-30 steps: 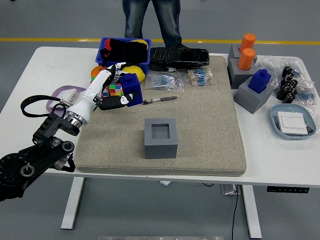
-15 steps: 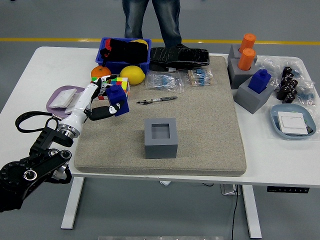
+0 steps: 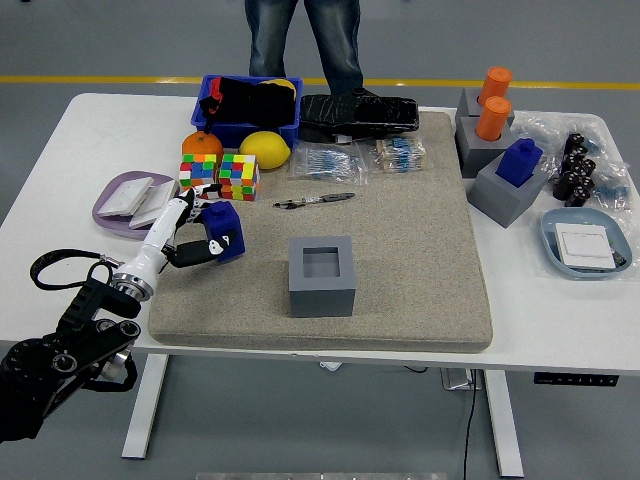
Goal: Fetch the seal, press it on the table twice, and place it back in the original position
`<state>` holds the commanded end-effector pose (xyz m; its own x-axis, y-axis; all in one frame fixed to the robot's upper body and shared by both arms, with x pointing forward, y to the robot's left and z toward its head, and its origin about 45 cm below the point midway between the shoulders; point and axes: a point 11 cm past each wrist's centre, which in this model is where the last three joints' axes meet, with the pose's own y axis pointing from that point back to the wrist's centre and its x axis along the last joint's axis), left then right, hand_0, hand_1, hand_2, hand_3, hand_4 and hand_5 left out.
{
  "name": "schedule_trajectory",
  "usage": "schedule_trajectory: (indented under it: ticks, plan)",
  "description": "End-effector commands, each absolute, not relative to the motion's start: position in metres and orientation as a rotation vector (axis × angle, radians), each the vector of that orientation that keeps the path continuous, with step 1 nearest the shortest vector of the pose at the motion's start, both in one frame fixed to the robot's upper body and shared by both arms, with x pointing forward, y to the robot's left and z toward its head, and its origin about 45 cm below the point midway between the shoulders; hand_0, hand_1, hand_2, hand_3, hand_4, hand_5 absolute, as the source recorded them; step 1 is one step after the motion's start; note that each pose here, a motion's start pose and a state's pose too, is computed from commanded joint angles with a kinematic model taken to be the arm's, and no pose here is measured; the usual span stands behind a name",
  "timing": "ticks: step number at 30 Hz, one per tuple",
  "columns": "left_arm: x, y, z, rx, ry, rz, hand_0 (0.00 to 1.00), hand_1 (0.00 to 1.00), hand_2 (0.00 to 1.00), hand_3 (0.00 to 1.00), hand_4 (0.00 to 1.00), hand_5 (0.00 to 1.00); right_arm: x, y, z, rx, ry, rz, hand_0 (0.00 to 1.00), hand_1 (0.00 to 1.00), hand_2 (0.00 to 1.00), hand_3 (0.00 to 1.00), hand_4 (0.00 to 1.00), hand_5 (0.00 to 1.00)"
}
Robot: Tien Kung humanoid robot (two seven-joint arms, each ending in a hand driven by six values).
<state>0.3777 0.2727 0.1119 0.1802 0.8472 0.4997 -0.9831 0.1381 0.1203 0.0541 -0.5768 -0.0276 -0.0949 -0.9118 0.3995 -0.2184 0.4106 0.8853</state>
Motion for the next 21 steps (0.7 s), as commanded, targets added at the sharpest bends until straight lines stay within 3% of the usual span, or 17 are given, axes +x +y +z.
schedule_trajectory:
  ticks: [21]
  plan:
    - [0.3703,0.2739,0.1025,0.495,-0.345,1.344,0.570,0.469,0.470,0.834,0.568,0.002,0.0546,-0.5769,-0.0273,1.029,-1.587,-0.800,0.784,0.682,0.659,0.615,0.786,0.442]
